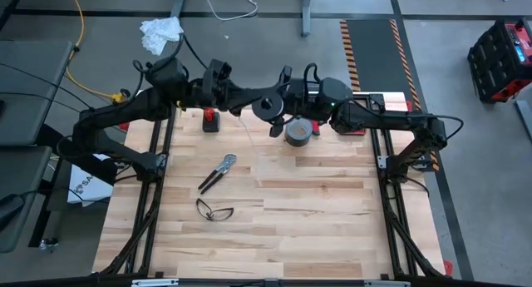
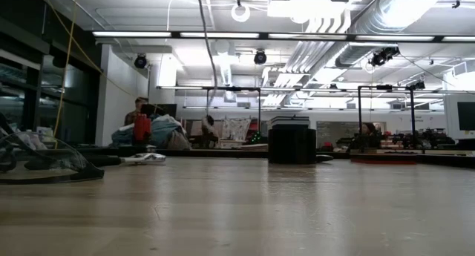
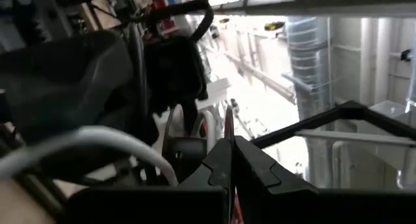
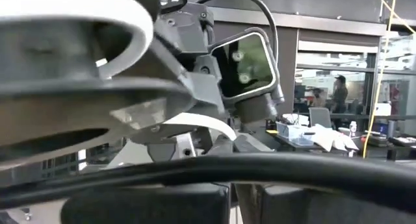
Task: Coil cords
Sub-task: Coil the white wire onto the black spool
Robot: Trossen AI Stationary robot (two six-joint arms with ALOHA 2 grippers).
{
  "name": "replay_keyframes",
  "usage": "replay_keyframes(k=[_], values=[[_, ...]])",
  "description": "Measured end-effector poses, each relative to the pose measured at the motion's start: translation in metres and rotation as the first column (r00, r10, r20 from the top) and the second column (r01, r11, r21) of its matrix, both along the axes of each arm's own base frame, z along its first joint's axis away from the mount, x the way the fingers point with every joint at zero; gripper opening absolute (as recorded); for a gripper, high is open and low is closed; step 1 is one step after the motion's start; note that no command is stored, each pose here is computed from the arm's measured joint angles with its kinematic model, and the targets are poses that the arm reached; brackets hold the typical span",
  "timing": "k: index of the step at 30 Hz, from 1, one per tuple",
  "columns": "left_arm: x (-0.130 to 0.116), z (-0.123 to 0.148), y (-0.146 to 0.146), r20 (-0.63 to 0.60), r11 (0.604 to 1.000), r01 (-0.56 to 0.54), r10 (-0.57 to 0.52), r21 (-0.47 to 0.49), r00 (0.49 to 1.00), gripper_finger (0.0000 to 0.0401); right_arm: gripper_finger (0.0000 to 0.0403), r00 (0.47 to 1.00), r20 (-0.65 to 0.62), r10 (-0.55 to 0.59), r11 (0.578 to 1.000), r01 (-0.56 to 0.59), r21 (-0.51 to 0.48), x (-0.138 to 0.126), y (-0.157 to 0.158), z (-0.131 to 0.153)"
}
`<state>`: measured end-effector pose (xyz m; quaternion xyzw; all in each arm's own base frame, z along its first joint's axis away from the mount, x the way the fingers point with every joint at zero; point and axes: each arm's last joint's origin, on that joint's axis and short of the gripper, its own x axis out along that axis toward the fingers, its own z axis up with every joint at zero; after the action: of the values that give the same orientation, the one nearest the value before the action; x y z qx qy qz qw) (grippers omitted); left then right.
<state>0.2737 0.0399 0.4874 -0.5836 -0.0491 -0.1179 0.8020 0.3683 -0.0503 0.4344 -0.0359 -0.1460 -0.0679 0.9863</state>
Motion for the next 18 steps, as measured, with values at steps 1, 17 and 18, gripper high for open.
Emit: replay_keyframes(k=[1, 17, 18], values=[[-0.002, 0.000, -0.001, -0.010, 1.000, 0.005, -0.005, 0.009, 1.000, 0.0000, 0.0000, 1.000, -0.002, -0.003, 1.000, 0.003, -0.006, -0.001, -0.001, 0.000], [-0.047, -0.011, 0.017, -0.243, 0.957, -0.093, 0.162, 0.273, 0.956, 0.0000, 0.0000, 0.993, -0.075, -0.093, 0.995, 0.091, -0.031, -0.026, -0.023, 0.012], [-0.048, -0.012, 0.019, -0.241, 0.948, -0.101, 0.178, 0.300, 0.954, 0.0000, 0.0000, 0.993, -0.075, -0.095, 0.995, 0.092, -0.034, -0.028, -0.023, 0.014]])
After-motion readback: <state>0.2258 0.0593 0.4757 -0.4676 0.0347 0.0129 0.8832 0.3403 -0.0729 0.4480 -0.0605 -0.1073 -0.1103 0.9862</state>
